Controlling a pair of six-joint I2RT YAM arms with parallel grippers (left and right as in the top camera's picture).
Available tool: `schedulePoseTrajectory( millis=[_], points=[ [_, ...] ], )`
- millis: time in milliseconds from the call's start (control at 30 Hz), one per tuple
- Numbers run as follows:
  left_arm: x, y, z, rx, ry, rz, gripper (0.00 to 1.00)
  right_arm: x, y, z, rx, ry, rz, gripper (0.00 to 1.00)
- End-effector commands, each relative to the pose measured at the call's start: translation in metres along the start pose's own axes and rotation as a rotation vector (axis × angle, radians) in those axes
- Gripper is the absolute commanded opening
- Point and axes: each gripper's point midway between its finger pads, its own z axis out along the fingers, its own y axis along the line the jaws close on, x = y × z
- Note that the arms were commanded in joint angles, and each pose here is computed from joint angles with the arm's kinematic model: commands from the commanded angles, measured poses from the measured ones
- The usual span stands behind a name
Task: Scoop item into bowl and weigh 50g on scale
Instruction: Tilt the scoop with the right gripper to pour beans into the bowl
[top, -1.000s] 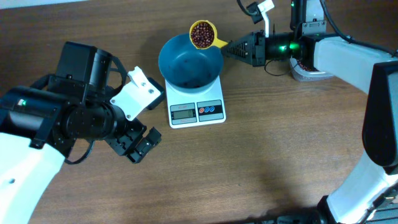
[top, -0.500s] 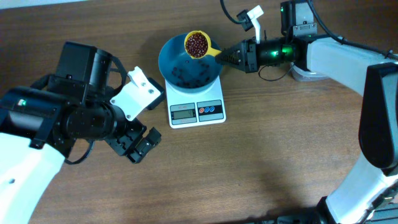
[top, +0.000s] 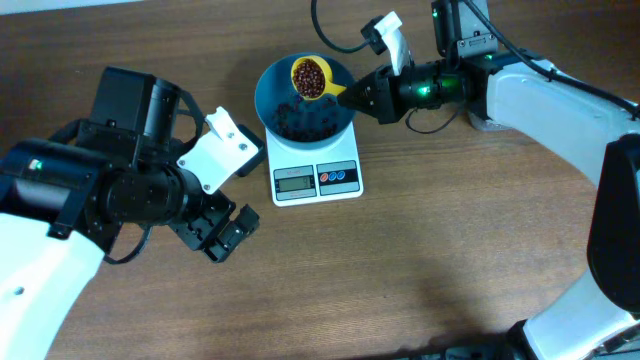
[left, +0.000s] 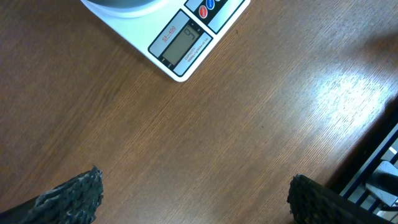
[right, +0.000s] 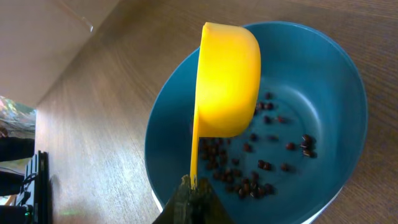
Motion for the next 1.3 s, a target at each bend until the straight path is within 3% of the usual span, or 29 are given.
schedulePoseTrajectory(
  millis=[0, 300, 367, 1267],
  points=[
    [0.0, 0.0001, 0.0007, -0.001, 0.003, 0.014, 0.99, -0.0102, 0.0073, -0.0039, -0.002, -0.019, -0.048, 0.04],
    [0.0001, 0.0003, 0.0006, -0.001, 0.003, 0.014, 0.99, -0.0141, 0.0086, -0.0024, 0.12, 0.002, -0.098, 0.04],
    [0.0, 0.0003, 0.0006, -0.001, 0.002, 0.014, 0.99, -0.0156, 0.003, -0.0055, 0.254, 0.023, -0.129, 0.04],
    [0.0001, 0.0003, 0.0006, -0.001, 0.003, 0.014, 0.99, -0.0138, 0.0079, -0.0028, 0.251, 0.029, -0.098, 0.04]
  ],
)
